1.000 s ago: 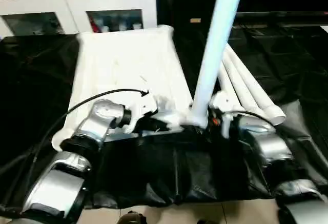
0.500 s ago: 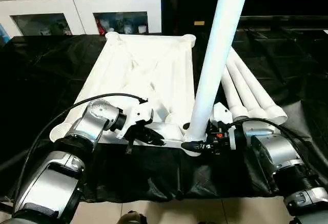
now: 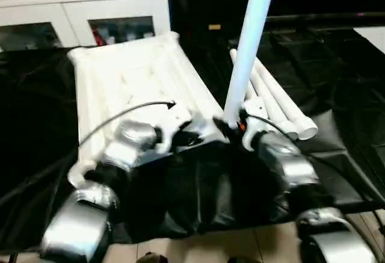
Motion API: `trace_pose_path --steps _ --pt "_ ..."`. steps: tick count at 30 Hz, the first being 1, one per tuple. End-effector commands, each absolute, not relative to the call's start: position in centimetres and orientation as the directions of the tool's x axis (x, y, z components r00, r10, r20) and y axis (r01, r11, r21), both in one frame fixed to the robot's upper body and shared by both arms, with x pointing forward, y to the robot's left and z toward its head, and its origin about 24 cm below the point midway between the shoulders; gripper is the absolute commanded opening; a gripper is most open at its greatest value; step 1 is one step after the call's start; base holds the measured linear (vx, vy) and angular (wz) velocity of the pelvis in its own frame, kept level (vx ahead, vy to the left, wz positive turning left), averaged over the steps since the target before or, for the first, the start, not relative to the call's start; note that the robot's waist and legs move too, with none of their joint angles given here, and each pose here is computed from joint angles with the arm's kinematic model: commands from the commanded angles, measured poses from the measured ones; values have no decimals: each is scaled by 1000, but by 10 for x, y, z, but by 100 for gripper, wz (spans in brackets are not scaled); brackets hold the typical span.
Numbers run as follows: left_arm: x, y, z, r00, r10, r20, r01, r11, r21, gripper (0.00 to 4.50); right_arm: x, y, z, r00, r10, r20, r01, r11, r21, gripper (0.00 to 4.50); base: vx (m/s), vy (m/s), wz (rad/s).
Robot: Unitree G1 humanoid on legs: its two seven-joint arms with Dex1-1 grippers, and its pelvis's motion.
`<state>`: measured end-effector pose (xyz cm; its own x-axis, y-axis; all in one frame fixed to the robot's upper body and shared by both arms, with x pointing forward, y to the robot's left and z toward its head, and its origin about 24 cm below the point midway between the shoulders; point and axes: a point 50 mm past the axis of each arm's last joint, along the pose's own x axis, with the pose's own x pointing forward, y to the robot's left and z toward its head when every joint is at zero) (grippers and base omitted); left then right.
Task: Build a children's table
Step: Rotate leg to tighten
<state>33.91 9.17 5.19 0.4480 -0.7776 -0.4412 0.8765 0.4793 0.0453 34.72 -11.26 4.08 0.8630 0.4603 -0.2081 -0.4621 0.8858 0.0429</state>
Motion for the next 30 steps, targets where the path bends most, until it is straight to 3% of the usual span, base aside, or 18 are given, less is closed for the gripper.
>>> trace_pose_path --steps 1,5,6,12,15,19,21,26,30 --pt "342 80 70 475 -809 -345 875 477 85 0 340 -93 27 820 510 -260 -506 858 85 277 0 0 0" --pt "336 77 66 434 -831 -348 899 426 104 0 341 -91 29 818 524 -236 -525 849 67 277 0 0 0" --pt "334 79 65 422 -833 -358 904 414 104 0 342 -93 32 817 536 -213 -537 841 58 333 0 0 0" --pt "328 88 65 358 -858 -369 933 347 99 0 341 -104 37 775 601 -195 -608 793 27 380 0 0 0" --pt "321 100 64 230 -891 -392 973 218 77 0 333 -115 43 654 732 -191 -745 667 5 391 0 0 0" --pt "320 107 65 148 -904 -402 989 142 46 0 325 -122 46 522 825 -216 -844 537 11 391 0 0 0" --pt "321 115 67 115 -897 -426 993 111 34 0 315 -126 49 375 891 -254 -918 395 31 391 0 0 0" --pt "321 124 67 50 -891 -452 999 54 4 0 309 -133 50 262 916 -303 -958 284 30 391 0 0 0" --pt "320 130 66 -24 -878 -477 1000 -12 -27 0 304 -136 49 176 920 -350 -979 200 33 358 0 0 0"
